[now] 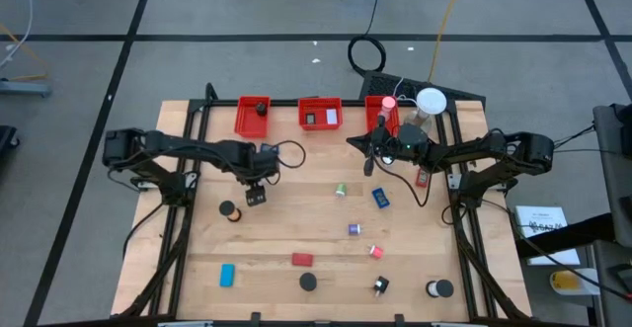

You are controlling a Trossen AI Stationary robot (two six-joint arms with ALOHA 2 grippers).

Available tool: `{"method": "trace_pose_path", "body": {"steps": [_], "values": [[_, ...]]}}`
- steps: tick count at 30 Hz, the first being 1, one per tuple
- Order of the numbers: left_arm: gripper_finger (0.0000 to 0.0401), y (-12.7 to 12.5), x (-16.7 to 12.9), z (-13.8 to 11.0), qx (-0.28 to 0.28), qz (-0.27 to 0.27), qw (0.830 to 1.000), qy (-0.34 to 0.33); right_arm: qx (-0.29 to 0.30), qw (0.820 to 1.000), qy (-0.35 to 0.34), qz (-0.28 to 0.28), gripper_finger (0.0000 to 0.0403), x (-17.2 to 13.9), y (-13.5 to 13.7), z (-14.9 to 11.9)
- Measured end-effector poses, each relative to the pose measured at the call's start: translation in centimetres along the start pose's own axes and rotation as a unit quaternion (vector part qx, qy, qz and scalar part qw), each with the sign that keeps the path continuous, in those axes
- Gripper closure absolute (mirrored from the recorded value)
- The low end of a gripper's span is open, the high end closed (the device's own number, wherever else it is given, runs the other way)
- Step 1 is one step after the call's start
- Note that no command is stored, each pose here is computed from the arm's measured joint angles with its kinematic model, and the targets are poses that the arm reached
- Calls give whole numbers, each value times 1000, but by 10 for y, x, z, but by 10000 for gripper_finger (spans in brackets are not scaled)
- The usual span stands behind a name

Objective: Pick & Place Office items
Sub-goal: Put the blue charger adapter into the left red bin

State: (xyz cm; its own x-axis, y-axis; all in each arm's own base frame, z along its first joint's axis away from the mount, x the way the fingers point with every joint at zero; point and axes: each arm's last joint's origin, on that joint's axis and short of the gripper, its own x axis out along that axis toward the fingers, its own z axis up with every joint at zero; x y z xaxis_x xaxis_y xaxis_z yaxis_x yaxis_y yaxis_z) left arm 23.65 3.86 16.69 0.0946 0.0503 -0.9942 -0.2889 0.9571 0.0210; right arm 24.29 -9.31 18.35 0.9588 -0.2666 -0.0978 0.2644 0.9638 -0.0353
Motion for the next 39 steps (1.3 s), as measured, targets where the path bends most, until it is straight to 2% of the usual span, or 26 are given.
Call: {"method": "trace_pose_path", "body": {"steps": [11,18,23,30,34,39], "values": [[262,-1,9,2,3,2,1000,20,-2,1000,0,0,402,0,0,0],[267,9,-12,8,50,10,998,24,-2,1000,0,0,402,0,0,0],[267,44,-49,20,74,66,995,18,-2,1000,0,0,402,0,0,0],[267,116,-90,32,98,101,990,-24,-1,1000,0,0,402,0,0,0],[267,153,-88,26,119,115,986,-21,0,1000,0,0,401,0,0,0],[267,190,-66,27,130,116,985,-13,-1,1000,0,0,402,0,0,0]]}}
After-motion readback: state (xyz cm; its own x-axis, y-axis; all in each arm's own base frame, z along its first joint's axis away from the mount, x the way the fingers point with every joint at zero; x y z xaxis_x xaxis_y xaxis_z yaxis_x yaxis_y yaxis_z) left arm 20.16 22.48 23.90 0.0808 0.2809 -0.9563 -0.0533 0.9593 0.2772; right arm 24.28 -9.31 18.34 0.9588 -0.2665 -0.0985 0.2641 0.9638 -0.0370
